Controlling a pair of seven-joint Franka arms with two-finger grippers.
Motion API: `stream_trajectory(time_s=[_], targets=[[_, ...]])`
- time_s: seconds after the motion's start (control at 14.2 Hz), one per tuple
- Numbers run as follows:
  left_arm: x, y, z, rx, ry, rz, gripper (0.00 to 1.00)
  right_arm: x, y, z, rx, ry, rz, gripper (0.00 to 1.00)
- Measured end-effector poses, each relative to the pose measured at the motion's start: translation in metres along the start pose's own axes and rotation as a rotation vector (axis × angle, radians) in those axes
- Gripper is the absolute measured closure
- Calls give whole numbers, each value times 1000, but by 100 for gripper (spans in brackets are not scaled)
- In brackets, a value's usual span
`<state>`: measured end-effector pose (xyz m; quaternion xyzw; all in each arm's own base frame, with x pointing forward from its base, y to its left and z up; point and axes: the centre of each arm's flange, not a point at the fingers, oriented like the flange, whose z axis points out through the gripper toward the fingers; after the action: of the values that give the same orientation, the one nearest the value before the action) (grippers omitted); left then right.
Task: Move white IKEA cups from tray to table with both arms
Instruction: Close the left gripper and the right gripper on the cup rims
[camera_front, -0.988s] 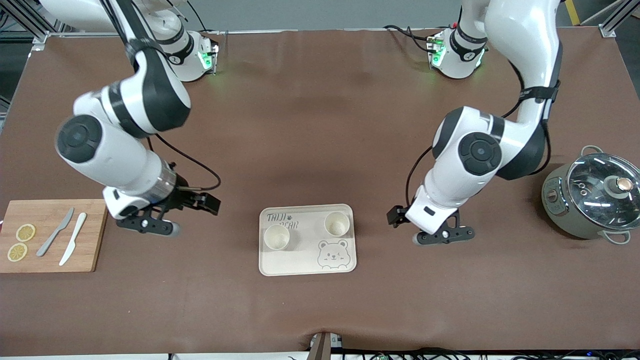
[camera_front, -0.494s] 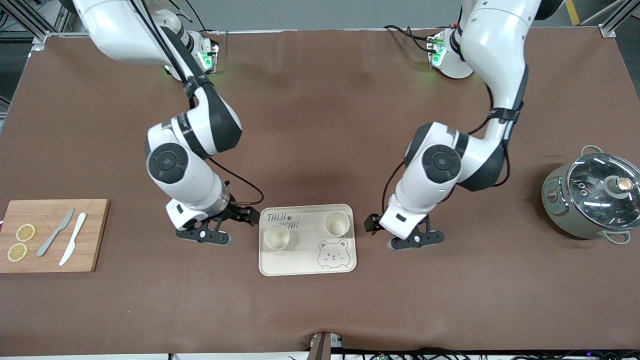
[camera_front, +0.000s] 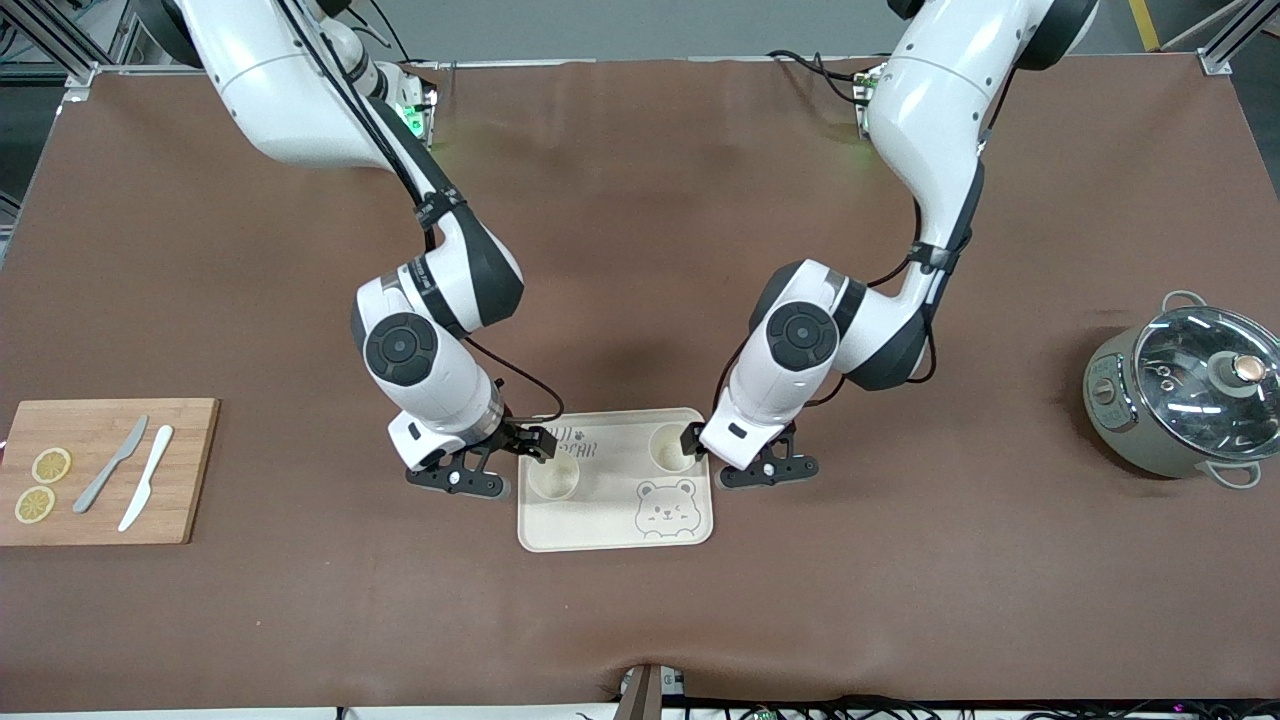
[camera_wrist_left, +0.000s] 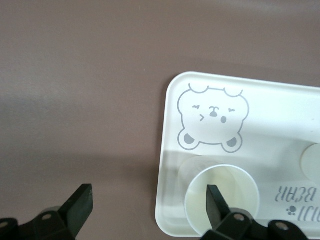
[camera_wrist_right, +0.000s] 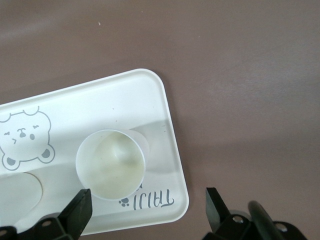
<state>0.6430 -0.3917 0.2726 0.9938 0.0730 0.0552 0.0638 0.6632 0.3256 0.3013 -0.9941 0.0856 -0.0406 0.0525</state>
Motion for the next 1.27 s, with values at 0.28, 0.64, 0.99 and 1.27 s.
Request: stream_trajectory(time_s=[0.28, 0.64, 0.99, 1.27], targets=[[-11, 9, 20, -1, -4, 13, 0, -1, -2, 15, 6, 4, -2, 0], [-23, 16, 38, 10, -22, 22, 0, -1, -3, 39, 20, 17, -2, 0], [-25, 15, 48, 12, -25, 22, 14, -3, 1, 72, 24, 17, 2, 0], [-27, 17, 48, 10, -23, 19, 56, -7, -3, 85, 32, 24, -5, 0]])
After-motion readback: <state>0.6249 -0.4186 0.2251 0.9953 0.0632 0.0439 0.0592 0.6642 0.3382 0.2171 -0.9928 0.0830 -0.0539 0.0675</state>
